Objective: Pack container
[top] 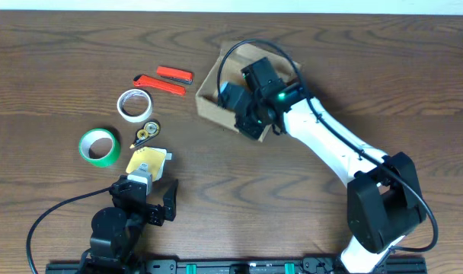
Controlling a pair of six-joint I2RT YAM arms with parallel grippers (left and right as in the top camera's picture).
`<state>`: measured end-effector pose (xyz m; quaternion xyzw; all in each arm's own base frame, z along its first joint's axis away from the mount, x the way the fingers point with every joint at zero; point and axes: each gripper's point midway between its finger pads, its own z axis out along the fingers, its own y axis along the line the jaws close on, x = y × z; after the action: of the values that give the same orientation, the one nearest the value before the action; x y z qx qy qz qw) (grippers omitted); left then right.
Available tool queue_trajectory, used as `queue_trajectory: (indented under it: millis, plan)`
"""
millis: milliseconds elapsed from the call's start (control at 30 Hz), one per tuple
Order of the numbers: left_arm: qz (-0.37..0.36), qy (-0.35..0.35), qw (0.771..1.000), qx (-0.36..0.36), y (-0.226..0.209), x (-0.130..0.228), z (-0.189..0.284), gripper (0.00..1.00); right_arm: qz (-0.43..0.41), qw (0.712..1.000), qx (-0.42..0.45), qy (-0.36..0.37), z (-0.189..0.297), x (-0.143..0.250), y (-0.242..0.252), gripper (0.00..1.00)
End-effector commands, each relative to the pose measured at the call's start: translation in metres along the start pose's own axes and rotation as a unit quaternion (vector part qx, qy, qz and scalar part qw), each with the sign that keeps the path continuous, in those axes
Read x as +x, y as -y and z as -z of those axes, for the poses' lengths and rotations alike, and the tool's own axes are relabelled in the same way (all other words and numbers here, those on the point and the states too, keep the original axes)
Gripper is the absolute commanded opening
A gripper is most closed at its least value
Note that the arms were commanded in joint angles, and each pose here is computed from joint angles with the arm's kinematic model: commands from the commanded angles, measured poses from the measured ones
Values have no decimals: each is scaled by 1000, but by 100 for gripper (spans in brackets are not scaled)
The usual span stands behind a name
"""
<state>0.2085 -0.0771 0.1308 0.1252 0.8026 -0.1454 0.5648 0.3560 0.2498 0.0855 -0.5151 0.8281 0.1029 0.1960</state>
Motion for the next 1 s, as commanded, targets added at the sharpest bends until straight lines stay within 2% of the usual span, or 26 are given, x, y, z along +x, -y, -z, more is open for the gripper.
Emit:
queue_trajectory:
  millis: [0,200,733,967]
  plan:
    - [8,-5,1000,4,1,6,-2,95,58,998,-1,-1,11,2,2,1]
    - [8,-5,1000,5,1,6,-2,95,103,993,-41,-50,15,32,-10,1]
    - [8,-5,1000,5,1,6,-2,95,175,970,-167,25,37,52,-24,1]
    - [8,-5,1000,5,1,6,-2,95,191,966,-172,31,39,54,-24,1]
